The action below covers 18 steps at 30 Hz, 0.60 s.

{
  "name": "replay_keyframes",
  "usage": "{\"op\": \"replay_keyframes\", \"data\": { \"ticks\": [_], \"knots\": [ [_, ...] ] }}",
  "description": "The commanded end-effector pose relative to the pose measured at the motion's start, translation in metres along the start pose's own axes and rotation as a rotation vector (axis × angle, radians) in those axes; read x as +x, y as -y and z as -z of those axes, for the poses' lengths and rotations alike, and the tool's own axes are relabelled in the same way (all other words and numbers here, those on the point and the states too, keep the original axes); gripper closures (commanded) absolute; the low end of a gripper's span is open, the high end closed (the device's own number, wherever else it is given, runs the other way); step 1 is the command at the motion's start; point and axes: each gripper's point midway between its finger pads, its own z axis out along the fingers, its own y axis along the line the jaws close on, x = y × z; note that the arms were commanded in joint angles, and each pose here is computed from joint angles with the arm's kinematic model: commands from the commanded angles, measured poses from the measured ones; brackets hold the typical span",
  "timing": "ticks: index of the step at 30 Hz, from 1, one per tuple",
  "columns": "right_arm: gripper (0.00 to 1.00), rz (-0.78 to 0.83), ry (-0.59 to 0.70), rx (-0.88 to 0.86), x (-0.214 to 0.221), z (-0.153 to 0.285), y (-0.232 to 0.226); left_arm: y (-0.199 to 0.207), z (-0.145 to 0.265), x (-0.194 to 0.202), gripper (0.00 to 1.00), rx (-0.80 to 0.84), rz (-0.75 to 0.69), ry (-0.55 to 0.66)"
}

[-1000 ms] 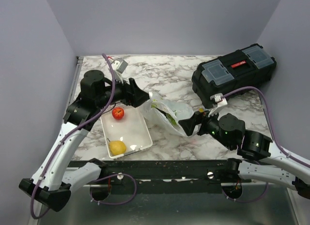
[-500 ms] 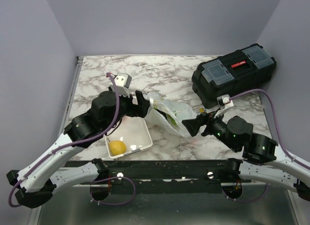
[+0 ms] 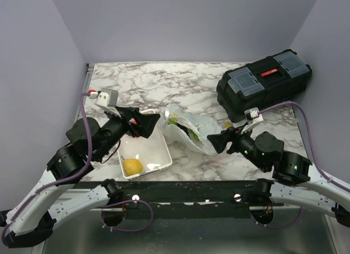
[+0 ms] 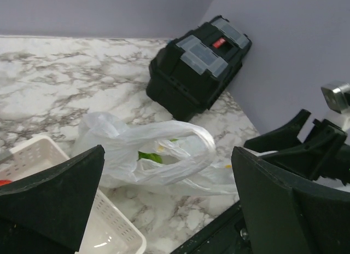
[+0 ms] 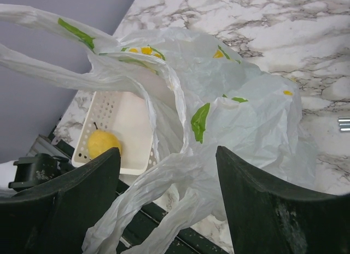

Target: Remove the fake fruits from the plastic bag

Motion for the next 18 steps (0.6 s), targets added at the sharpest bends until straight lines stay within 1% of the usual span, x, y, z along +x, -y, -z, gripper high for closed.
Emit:
{"op": "replay_keyframes", "data": {
  "ticks": [1, 3, 4, 6, 8, 10, 13, 16, 17, 18],
  "knots": [
    [0.29, 0.017, 0.016, 0.004, -0.001, -0.004, 0.0, 0.049, -0.019, 0.025, 0.01, 0.237, 0.004, -0.108],
    [0.3, 0.019, 0.006, 0.003, 0.001, -0.005, 0.0, 0.053, -0.033, 0.039, 0.01, 0.229, -0.039, -0.155],
    [0.31, 0.022, 0.003, 0.007, 0.003, -0.006, 0.001, 0.049, -0.041, 0.045, 0.02, 0.189, -0.061, -0.173],
    [0.33, 0.017, 0.002, 0.011, 0.004, -0.006, 0.001, 0.035, -0.053, 0.058, 0.09, 0.089, -0.105, -0.219],
    [0.36, 0.008, -0.005, 0.012, 0.004, -0.004, 0.002, 0.019, -0.059, 0.065, 0.22, 0.005, -0.144, -0.239],
    [0.4, 0.006, -0.006, 0.022, 0.006, -0.002, 0.006, 0.006, -0.062, 0.068, 0.36, -0.047, -0.181, -0.23],
    [0.51, -0.005, 0.003, 0.044, 0.007, 0.002, 0.013, -0.002, -0.064, 0.065, 0.62, -0.068, -0.22, -0.183],
    [0.66, -0.011, 0.014, 0.054, 0.005, 0.007, 0.018, -0.002, -0.07, 0.053, 0.89, -0.071, -0.211, -0.106],
    [0.72, -0.017, 0.031, 0.063, 0.002, 0.008, 0.02, -0.001, -0.074, 0.051, 0.96, -0.065, -0.199, -0.088],
    [0.77, -0.025, 0.048, 0.076, -0.002, 0.01, 0.023, 0.003, -0.079, 0.047, 1.0, -0.049, -0.175, -0.072]
  ]
}}
